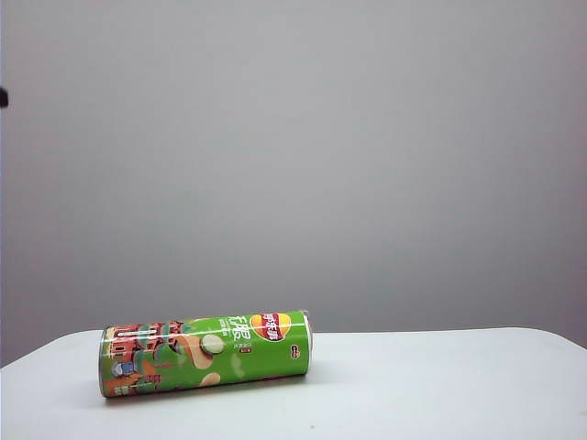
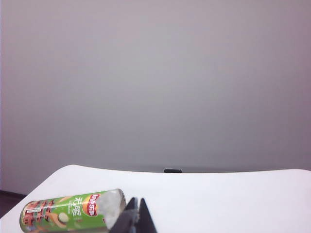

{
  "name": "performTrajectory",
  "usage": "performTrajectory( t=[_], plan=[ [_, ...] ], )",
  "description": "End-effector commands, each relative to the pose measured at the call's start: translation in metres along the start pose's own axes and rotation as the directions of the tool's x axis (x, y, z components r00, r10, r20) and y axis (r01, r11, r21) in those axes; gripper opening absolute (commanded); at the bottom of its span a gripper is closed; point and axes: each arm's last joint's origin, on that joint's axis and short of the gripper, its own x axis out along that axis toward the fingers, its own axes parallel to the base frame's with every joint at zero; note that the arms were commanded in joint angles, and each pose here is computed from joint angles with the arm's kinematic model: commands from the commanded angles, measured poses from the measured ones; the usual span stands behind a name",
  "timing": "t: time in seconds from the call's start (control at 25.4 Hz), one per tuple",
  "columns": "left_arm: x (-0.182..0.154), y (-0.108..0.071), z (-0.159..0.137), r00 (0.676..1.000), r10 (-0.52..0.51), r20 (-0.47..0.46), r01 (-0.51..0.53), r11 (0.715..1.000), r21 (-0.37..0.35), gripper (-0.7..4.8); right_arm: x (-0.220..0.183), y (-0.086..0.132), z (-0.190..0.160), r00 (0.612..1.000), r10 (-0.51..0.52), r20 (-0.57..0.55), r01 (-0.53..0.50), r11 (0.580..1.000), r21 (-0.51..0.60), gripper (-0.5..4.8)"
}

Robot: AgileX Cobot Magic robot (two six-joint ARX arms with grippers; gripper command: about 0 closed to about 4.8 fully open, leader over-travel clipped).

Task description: Pick up the green tub of chips from the desk, push the transparent container that's holding the chips and has slipped out back in, and finally put the chips back on the desk.

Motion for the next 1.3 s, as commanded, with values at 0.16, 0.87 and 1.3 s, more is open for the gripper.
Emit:
performTrajectory(
  t=[0.16,0.87,1.3],
  plan=[
    [-0.002,0.015,-0.005,0.996,0.090,-0.027,-0.090,0.996,0.002,3.22,0.000,-0.002,-0.005,0.999,-0.013,-0.036,0.013,1.000,0.007,-0.08],
    [-0.005,0.023,-0.021,0.950,0.247,-0.190,-0.236,0.969,0.079,0.16,-0.006,-0.017,-0.027,0.898,-0.395,-0.194,0.396,0.918,-0.033,-0.08],
    [-0.006,0.024,-0.025,0.937,0.261,-0.234,-0.245,0.965,0.093,0.19,-0.006,-0.017,-0.027,0.899,-0.391,-0.197,0.383,0.920,-0.078,-0.01]
  ],
)
